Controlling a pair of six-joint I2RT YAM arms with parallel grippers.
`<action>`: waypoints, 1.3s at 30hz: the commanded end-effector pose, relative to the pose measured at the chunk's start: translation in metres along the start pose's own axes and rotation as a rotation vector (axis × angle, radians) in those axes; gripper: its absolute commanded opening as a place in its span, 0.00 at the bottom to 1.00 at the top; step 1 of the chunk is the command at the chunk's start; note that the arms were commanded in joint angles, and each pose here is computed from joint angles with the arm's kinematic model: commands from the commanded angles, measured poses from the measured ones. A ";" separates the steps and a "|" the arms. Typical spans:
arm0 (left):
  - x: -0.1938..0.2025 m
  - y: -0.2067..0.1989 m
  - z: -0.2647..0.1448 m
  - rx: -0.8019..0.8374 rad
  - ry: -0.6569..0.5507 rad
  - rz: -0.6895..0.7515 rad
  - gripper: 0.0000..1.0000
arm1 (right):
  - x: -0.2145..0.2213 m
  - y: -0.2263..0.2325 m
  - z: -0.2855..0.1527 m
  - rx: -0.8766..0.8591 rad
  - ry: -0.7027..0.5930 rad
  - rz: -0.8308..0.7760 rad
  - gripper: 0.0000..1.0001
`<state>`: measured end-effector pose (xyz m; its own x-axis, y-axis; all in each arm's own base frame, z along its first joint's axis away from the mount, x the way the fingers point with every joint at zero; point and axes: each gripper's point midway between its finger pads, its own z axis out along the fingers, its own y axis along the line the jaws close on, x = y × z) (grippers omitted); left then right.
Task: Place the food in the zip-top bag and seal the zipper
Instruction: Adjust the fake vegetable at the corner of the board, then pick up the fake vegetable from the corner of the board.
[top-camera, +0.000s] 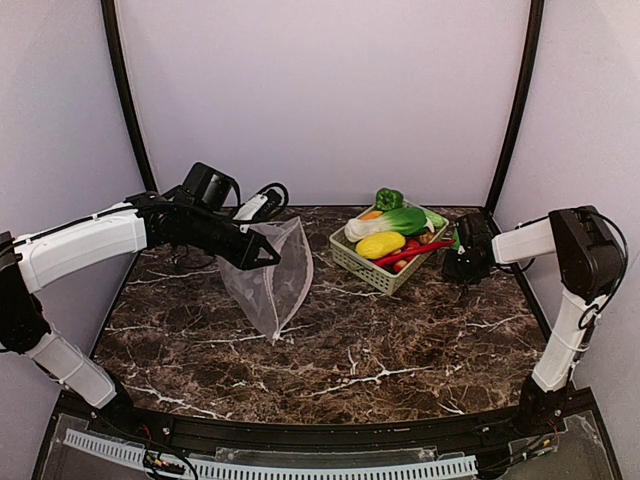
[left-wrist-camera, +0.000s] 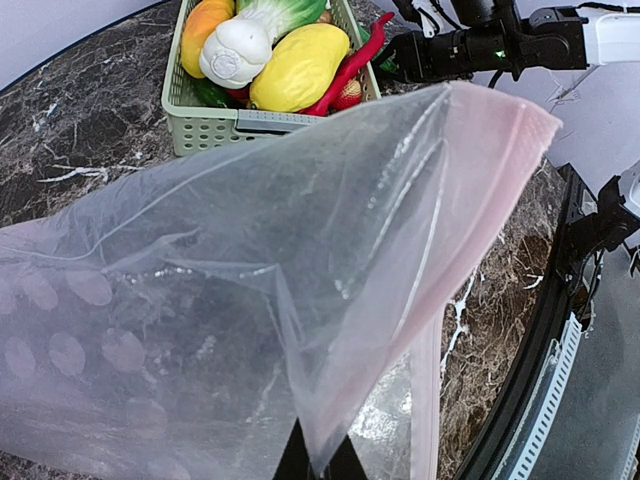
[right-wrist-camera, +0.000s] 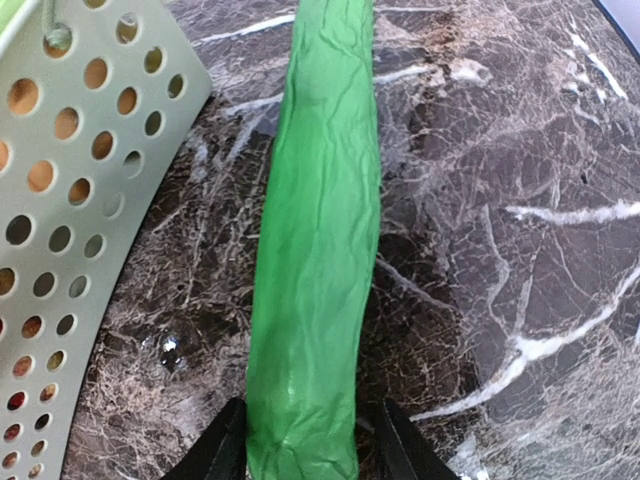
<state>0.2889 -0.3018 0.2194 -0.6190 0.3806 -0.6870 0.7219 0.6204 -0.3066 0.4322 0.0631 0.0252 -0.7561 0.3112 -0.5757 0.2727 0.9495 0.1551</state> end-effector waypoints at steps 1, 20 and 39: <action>0.007 0.000 -0.003 0.003 0.020 -0.014 0.01 | -0.015 0.001 -0.001 0.005 -0.050 0.006 0.36; 0.008 0.003 -0.003 -0.011 0.023 -0.014 0.01 | -0.019 -0.008 -0.055 -0.031 -0.128 0.049 0.17; 0.005 0.002 -0.004 -0.004 -0.009 -0.002 0.01 | -0.009 0.069 -0.245 -0.465 -0.266 -0.317 0.16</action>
<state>0.2891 -0.2998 0.2145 -0.6238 0.3840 -0.6807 0.7163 0.6294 -0.3013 0.3365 0.0943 0.2152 -0.5619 0.1580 -0.8120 -0.0490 0.9735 0.2233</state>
